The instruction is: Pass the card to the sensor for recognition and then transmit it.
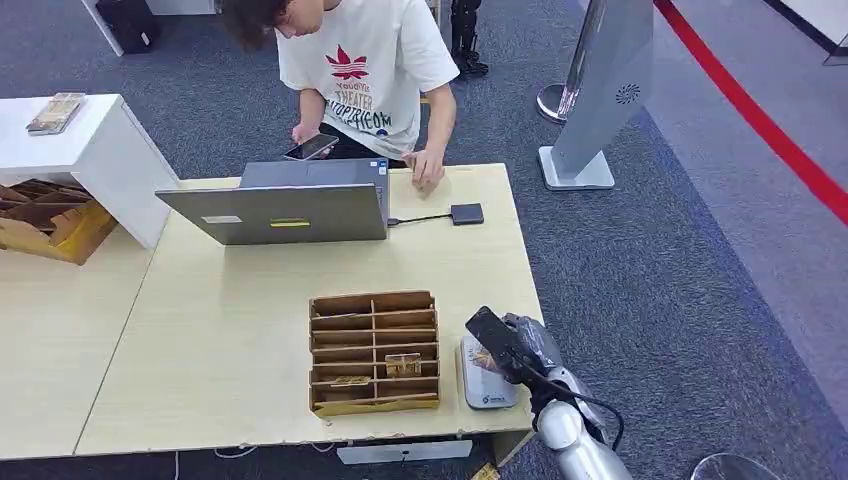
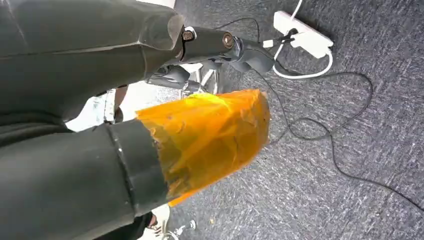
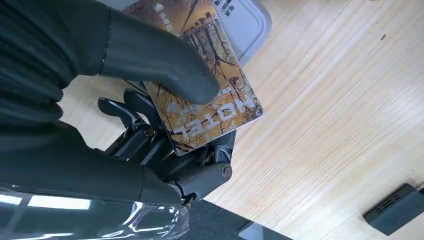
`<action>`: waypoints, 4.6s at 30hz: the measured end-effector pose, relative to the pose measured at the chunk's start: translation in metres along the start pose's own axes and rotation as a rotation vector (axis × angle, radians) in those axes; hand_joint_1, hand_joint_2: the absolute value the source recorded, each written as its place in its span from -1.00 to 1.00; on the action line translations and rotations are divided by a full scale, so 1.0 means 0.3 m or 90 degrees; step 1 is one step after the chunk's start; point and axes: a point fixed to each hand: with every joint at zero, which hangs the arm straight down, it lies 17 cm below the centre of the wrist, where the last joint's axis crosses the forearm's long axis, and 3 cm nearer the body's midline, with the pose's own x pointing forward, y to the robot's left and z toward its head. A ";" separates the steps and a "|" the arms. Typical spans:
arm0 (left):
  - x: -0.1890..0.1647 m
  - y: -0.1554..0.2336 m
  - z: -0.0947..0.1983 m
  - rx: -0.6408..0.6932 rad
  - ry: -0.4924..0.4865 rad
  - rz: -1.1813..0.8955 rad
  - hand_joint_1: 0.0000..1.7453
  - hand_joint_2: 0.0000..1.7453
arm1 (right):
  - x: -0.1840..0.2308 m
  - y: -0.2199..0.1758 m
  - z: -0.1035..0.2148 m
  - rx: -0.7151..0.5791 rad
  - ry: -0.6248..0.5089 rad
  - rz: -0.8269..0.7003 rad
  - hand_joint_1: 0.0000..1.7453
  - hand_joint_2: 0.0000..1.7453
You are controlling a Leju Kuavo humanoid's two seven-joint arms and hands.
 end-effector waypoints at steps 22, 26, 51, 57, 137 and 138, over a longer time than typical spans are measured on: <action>0.008 -0.017 0.006 -0.004 -0.006 -0.005 -1.00 -1.00 | 0.290 -0.214 0.095 -0.192 -0.168 0.012 1.00 1.00; 0.013 -0.023 0.008 -0.006 -0.008 -0.003 -1.00 -1.00 | 0.438 -0.318 0.180 -0.272 -0.256 -0.019 1.00 1.00; 0.104 0.026 -0.008 -0.024 -0.072 -0.078 -1.00 -1.00 | 1.038 -0.417 0.385 -0.266 -0.579 -0.117 1.00 1.00; 0.141 0.063 -0.018 -0.029 -0.098 -0.117 -1.00 -1.00 | 1.160 -0.385 0.294 -0.213 -0.575 -0.097 1.00 1.00; 0.191 0.150 -0.035 -0.015 -0.151 -0.236 -1.00 -1.00 | 1.364 -0.008 0.161 0.072 -0.548 -0.093 -1.00 1.00; 0.183 0.144 -0.034 -0.014 -0.148 -0.232 -1.00 -1.00 | 1.362 -0.001 0.189 0.077 -0.558 -0.107 -1.00 1.00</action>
